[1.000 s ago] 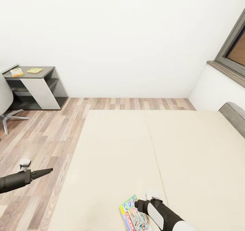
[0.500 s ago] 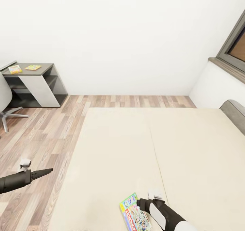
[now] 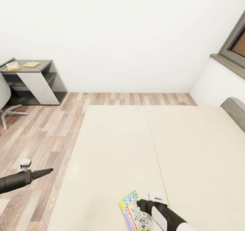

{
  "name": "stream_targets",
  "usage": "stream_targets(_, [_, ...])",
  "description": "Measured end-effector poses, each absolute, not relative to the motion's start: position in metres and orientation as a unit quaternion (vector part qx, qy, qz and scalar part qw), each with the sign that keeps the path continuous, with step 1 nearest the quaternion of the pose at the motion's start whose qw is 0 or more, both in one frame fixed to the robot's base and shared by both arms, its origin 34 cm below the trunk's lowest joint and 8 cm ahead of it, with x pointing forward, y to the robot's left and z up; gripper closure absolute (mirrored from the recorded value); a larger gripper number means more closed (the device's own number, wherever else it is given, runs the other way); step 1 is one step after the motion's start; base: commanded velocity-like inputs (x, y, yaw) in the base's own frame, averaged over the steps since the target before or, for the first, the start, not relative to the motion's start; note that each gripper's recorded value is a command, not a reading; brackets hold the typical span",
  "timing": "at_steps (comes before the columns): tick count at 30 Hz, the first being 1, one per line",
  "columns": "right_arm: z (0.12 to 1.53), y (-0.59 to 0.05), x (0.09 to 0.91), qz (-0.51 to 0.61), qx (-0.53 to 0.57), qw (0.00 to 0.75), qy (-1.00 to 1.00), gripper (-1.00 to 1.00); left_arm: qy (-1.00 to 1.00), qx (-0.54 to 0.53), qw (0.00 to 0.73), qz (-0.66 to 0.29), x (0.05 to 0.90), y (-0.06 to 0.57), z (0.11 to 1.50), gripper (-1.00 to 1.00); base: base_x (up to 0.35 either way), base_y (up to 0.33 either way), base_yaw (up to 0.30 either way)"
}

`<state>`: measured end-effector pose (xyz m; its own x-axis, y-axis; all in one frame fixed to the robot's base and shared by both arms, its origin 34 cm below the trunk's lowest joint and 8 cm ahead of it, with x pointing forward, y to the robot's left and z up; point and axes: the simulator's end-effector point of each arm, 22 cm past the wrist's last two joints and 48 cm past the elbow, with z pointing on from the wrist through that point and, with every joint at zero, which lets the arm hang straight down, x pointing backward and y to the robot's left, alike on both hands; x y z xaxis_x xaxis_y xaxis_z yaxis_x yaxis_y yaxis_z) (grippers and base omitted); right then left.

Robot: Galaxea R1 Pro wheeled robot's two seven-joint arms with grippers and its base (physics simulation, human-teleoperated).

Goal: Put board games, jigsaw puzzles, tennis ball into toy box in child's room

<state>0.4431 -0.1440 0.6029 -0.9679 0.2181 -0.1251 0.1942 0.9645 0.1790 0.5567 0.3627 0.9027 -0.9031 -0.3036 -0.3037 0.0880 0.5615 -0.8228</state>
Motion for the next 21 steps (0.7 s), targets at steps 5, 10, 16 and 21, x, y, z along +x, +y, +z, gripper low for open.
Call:
stream_targets(5, [0.602, -0.134, 0.441, 0.105, 0.104, 0.070, 0.987, -1.00, 0.859, -0.064, 0.208, -0.464, 0.556, 0.363, 0.899, -1.00, 0.000, 0.000, 0.000])
stream_targets(10, [0.600, -0.131, 0.438, 0.111, 0.104, 0.065, 0.986, -1.00, 0.860, -0.066, 0.204, -0.463, 0.555, 0.363, 0.896, -1.00, 0.000, 0.000, 0.000])
stream_targets(16, [0.597, -0.131, 0.434, 0.111, 0.103, 0.060, 0.987, -1.00, 0.861, -0.069, 0.200, -0.463, 0.554, 0.363, 0.891, -1.00, 0.000, 0.000, 0.000])
stream_targets(21, [0.595, -0.130, 0.432, 0.111, 0.104, 0.057, 0.987, -1.00, 0.862, -0.071, 0.196, -0.463, 0.553, 0.363, 0.888, -1.00, 0.000, 0.000, 0.000])
